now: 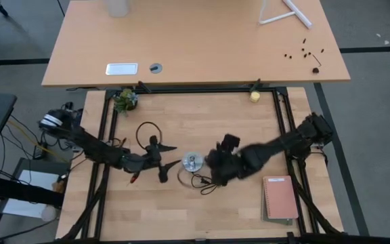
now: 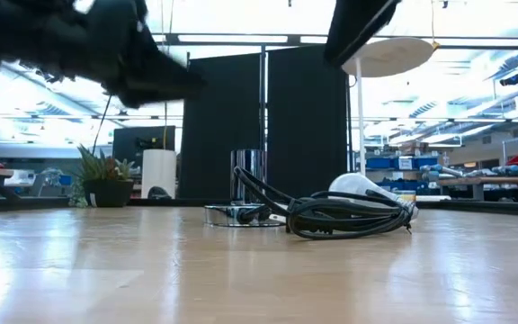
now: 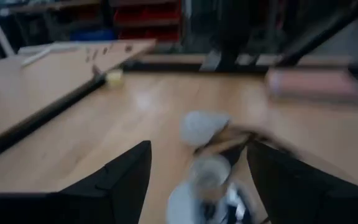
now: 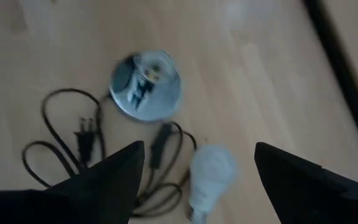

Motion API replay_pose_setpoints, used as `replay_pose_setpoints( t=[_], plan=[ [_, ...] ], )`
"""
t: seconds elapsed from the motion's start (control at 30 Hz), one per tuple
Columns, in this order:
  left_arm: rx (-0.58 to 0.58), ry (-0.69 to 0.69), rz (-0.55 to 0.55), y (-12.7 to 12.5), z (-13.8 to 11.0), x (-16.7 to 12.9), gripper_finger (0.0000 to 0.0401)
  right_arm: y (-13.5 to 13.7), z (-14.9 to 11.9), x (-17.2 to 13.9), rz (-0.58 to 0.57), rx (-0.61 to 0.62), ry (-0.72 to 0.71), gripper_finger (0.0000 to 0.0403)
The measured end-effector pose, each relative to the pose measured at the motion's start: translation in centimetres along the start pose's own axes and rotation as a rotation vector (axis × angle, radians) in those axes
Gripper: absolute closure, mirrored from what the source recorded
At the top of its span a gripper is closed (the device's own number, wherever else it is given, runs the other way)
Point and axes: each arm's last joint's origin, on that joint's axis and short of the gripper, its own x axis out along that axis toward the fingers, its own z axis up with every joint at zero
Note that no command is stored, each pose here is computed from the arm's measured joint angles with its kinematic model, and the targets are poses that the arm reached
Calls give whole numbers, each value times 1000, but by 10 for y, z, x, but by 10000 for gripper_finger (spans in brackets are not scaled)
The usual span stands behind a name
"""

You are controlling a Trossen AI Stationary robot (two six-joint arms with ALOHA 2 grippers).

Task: Screw lightbulb
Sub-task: Return to Home Position

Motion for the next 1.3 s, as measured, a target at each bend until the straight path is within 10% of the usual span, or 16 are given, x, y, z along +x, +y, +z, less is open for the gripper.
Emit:
replay_pose_setpoints(
  t=[0.5,1.3],
  plan=[
    [-84,-154,-219,-12,44,-58,133,87,-97,12,68,-166,-271,95],
    [50,-9,-637,34,54,-121,133,-1,-162,53,466,-169,-700,96]
  ],
)
